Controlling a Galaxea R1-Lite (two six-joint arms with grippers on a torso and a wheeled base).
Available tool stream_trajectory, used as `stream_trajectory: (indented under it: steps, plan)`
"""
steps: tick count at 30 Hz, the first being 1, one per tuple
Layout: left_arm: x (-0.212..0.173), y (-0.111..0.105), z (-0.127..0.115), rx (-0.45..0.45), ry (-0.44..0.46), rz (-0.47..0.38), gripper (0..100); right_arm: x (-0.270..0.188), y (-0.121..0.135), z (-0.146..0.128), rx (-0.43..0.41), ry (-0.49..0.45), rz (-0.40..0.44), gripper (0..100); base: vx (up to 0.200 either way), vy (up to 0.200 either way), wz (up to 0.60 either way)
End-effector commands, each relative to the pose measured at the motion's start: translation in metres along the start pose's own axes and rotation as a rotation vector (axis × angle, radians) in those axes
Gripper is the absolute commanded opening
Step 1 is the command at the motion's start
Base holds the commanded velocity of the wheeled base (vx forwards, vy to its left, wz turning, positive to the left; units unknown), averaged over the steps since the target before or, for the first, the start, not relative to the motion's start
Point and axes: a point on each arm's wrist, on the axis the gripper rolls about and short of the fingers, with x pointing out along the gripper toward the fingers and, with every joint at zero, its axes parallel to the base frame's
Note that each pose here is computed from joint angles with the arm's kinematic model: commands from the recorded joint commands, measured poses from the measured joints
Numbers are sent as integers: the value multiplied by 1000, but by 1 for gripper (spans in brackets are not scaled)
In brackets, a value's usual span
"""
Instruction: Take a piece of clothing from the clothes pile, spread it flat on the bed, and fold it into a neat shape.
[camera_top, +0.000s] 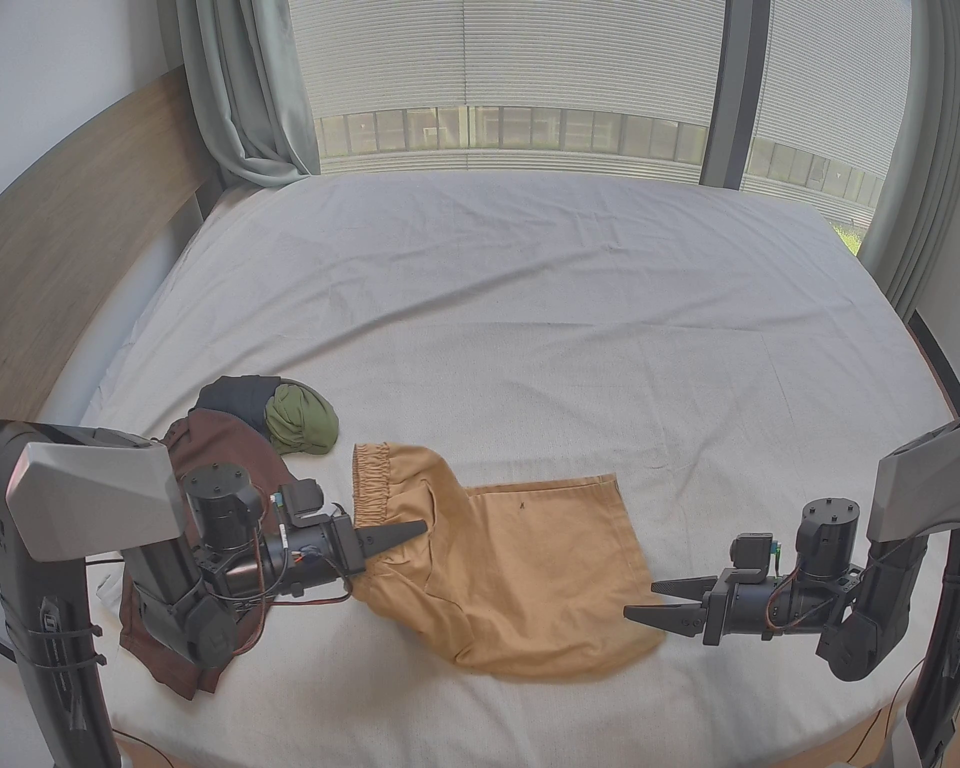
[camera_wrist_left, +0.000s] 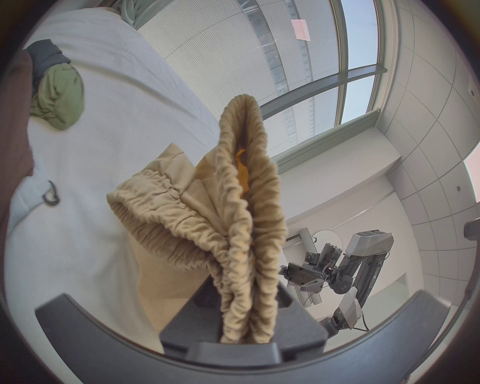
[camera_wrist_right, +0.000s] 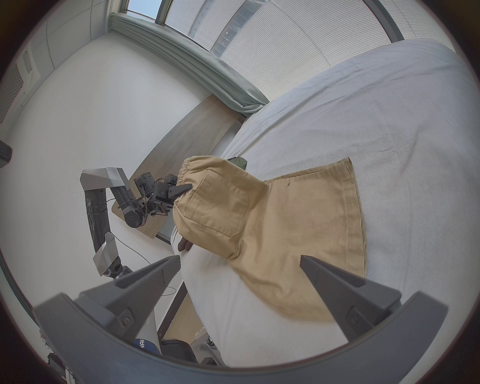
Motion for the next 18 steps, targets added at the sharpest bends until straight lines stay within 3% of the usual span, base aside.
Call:
stream_trajectory:
  steps: [1,18]
  plan:
    - [27,-9,-2,1,-13,-34,0,1,0,0,1,-1,1,100,0,0,0]
    - [64,-18,-14,-48,19,-106,0,2,-2,5,-4,-18,3,100,0,0,0]
